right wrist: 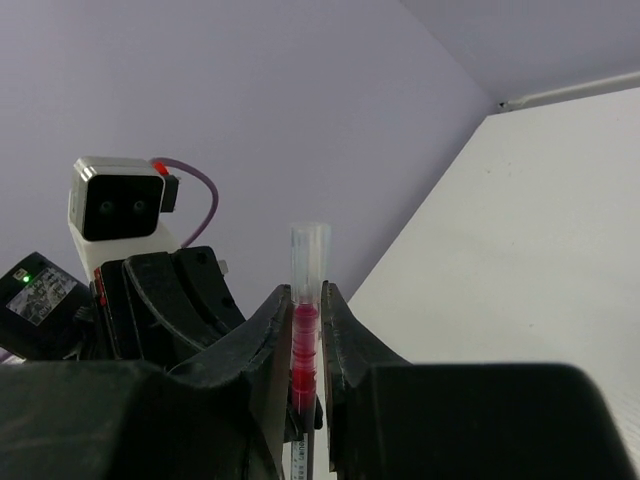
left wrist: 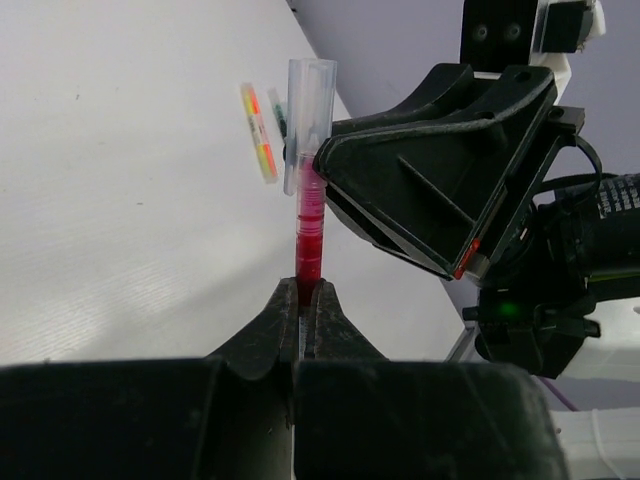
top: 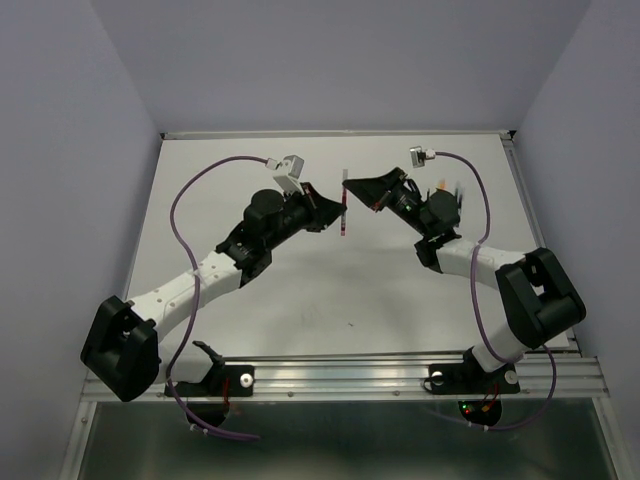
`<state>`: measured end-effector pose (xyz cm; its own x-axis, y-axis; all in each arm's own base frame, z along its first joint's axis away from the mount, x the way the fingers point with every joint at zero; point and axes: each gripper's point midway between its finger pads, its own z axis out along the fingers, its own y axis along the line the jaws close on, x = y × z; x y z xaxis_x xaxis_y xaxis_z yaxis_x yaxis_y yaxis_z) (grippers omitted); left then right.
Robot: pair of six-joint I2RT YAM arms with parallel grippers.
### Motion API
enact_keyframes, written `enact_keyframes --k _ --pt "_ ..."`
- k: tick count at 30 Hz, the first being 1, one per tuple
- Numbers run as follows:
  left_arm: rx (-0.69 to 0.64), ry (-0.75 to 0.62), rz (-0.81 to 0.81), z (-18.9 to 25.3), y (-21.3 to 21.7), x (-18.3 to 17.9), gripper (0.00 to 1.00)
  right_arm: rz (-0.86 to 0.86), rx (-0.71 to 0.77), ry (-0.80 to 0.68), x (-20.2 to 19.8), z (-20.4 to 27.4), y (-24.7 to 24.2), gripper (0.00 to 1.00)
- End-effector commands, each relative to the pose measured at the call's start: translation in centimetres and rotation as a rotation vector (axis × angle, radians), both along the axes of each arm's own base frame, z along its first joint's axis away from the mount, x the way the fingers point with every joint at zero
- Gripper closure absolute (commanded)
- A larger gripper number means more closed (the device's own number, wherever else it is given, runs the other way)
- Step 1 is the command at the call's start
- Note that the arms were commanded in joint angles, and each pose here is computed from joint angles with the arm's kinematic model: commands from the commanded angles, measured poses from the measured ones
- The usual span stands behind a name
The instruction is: Insert the pens into the pen caps
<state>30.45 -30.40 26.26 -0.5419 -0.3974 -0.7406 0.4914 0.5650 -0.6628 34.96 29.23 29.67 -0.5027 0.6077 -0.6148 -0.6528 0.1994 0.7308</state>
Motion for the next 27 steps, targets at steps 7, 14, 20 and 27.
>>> enact_keyframes --k 7,14,20,27 --pt "-0.27 -0.3 0.249 12.0 3.0 3.7 1.0 0.001 -0.03 -0.089 -0.9 0.9 0.3 0.85" --pt "-0.299 -0.415 0.262 17.2 3.3 4.2 1.0 0.089 0.002 -0.064 -1.8 0.6 1.3 0.91" --pt "-0.33 -0.482 0.288 20.8 3.6 5.6 1.0 0.173 0.008 -0.069 -2.9 0.4 3.1 0.93" --pt "-0.348 -0.509 0.318 22.6 5.5 7.0 1.0 0.134 -0.006 -0.081 -3.1 0.6 2.8 0.97"
